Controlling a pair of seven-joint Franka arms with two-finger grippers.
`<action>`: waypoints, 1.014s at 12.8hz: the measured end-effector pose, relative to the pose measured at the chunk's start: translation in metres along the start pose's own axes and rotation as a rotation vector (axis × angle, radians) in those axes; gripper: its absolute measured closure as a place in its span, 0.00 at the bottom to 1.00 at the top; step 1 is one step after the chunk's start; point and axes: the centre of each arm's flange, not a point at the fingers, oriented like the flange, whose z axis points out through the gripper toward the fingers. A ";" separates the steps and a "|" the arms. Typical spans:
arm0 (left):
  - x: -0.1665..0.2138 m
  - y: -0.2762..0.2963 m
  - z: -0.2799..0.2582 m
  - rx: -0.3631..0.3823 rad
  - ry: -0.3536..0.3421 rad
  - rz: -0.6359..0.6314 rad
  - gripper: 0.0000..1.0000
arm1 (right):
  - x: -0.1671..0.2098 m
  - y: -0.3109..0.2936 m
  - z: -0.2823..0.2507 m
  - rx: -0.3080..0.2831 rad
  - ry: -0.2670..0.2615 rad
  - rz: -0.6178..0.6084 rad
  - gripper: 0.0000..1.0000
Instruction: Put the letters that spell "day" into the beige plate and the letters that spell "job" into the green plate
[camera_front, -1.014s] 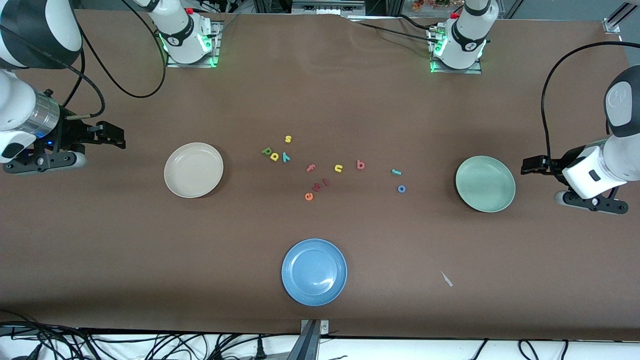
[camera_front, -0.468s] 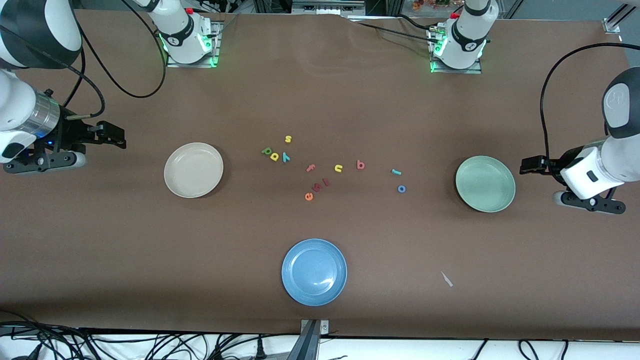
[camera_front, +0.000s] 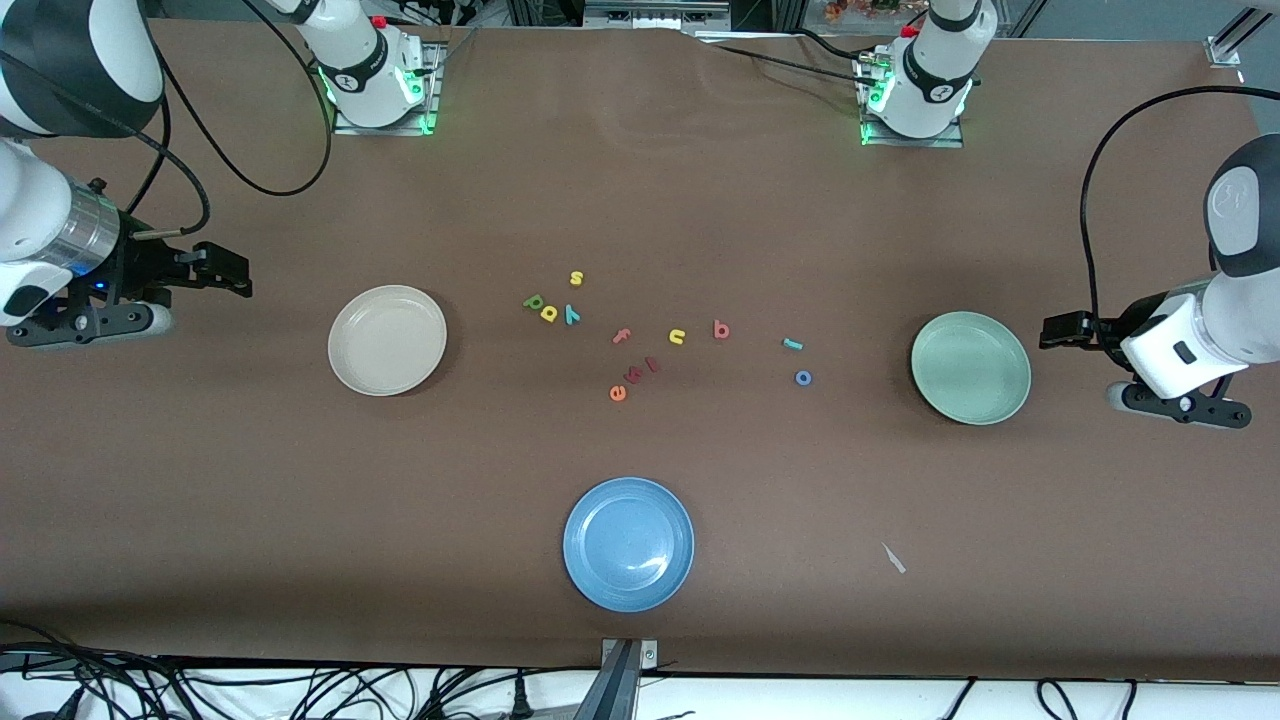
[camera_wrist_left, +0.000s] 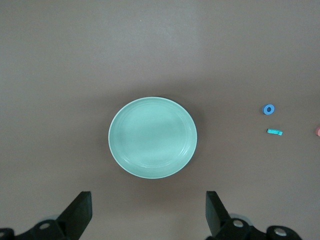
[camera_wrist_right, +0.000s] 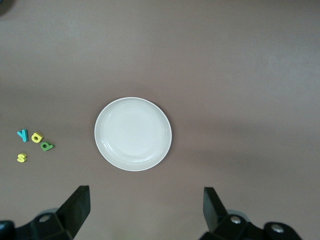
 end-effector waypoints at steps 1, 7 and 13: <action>0.000 0.000 0.000 0.000 0.000 0.000 0.00 | 0.000 0.000 0.000 0.000 0.000 0.000 0.00; 0.002 0.000 0.006 -0.001 -0.011 0.000 0.00 | 0.000 0.000 0.000 0.000 -0.001 0.000 0.00; 0.004 0.000 0.009 -0.002 -0.016 0.000 0.00 | 0.000 0.001 0.000 0.000 -0.003 0.001 0.00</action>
